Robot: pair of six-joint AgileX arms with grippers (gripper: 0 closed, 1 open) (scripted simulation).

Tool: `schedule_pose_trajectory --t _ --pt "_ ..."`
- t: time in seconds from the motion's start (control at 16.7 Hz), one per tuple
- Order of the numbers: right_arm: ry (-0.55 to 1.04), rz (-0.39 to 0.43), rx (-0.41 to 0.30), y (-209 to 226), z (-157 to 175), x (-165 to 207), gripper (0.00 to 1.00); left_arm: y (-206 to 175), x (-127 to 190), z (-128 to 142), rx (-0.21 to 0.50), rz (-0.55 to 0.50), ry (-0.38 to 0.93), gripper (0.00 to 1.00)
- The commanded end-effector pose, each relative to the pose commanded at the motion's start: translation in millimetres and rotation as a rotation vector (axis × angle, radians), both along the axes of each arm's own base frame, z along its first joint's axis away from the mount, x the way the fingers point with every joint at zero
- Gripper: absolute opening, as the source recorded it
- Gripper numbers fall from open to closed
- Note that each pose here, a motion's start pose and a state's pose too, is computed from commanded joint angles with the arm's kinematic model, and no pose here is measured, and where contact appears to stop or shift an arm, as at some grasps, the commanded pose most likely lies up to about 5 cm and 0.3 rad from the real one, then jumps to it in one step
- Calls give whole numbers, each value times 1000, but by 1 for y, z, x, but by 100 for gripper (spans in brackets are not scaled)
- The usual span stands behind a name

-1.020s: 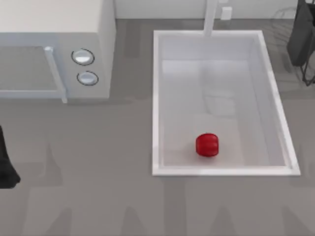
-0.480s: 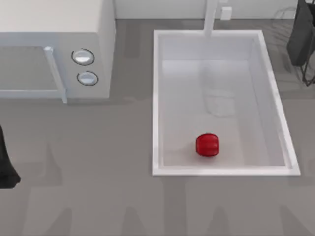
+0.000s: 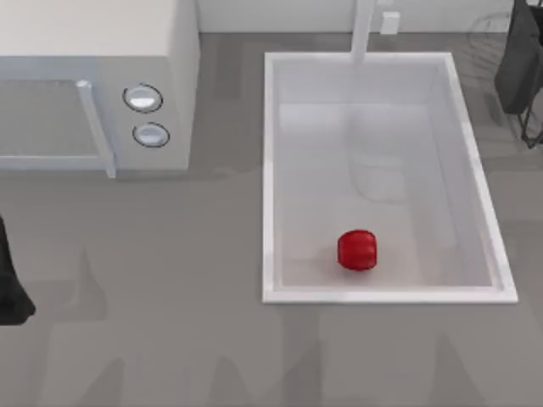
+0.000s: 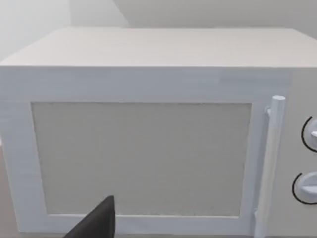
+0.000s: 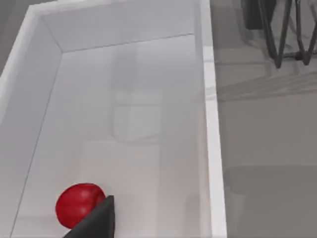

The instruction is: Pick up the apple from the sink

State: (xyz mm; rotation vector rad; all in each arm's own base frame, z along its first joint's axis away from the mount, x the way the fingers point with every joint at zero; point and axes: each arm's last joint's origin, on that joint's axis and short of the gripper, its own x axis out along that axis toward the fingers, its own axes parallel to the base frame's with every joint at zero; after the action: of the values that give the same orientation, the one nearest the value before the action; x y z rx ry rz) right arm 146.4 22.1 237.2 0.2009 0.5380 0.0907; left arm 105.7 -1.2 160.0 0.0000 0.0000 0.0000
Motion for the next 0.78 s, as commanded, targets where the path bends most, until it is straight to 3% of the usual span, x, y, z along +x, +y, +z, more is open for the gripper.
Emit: schedule_pose_trajectory --t 0.18,0.42,0.78 --pt "232 21 30 21 26 41 100 0 0 0 0 0 0 100" --pt "527 34 12 65 35 110 100 0 0 0 0 0 0 100" --pt "875 46 -102 149 -18 200 100 0 0 0 0 0 0 100"
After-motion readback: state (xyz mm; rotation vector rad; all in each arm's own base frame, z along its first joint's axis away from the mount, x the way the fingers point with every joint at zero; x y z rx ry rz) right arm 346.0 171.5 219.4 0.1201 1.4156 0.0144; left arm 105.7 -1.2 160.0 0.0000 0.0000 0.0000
